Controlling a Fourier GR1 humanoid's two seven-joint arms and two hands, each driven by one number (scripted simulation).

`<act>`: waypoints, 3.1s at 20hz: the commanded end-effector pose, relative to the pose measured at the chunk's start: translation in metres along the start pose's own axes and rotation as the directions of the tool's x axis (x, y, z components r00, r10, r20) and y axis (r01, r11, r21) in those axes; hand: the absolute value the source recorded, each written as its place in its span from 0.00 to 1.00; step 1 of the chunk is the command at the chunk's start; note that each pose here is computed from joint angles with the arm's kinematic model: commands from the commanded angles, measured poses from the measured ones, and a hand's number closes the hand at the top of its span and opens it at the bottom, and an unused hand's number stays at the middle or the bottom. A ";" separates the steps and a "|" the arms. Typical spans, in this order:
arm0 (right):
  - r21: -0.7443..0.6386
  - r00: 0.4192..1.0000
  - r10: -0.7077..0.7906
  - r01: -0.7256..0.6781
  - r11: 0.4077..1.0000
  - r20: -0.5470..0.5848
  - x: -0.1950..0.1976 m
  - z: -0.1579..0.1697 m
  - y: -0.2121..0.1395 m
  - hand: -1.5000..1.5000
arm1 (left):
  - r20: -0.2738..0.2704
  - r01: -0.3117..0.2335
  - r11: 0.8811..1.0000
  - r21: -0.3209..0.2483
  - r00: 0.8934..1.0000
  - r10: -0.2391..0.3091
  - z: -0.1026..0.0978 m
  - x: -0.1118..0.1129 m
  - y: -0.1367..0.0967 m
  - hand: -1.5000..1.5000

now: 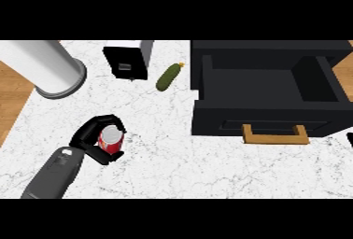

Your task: Pick up the can, place it into the drawer and close the drawer

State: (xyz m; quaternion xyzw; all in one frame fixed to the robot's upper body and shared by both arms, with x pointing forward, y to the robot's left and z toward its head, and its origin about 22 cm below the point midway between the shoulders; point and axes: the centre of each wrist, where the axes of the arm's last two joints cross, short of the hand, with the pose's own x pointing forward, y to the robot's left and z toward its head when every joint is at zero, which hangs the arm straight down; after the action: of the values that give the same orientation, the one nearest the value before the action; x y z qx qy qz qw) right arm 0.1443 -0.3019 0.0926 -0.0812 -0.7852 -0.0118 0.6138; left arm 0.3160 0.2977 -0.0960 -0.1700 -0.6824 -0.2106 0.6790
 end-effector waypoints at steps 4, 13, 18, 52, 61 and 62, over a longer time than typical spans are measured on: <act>-0.023 1.000 0.001 -0.001 1.000 -0.004 -0.002 0.004 -0.007 0.00 | 0.103 -0.122 0.810 0.574 0.992 0.077 -0.010 0.000 -0.006 1.00; -0.012 1.000 0.010 -0.010 1.000 -0.002 0.014 0.012 -0.006 0.00 | 0.140 -0.091 0.857 0.507 0.990 0.022 -0.047 0.074 -0.048 1.00; -0.025 1.000 0.006 -0.005 1.000 0.007 0.001 0.003 -0.005 0.00 | 0.195 -0.067 0.877 0.475 0.980 -0.031 -0.081 0.143 -0.084 1.00; 0.013 1.000 -0.015 0.015 1.000 0.024 0.011 0.001 0.002 0.00 | 0.144 0.085 0.889 0.450 0.975 -0.166 -0.234 0.366 -0.193 1.00; 0.003 0.999 0.002 -0.003 1.000 0.039 0.011 -0.015 -0.008 0.00 | 0.124 0.134 0.885 0.446 0.970 -0.210 -0.245 0.358 -0.208 1.00; 0.019 1.000 -0.009 0.008 1.000 0.017 0.006 -0.021 0.005 0.00 | 0.118 0.140 0.883 0.449 0.970 -0.214 -0.249 0.357 -0.204 1.00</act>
State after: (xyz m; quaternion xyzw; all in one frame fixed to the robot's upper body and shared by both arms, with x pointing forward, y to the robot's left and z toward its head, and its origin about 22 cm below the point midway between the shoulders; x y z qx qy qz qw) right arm 0.1573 -0.3052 0.1052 -0.0747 -0.7943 -0.0076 0.6029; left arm 0.4129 -0.0177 0.2410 0.0177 -0.7764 -0.0976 0.6224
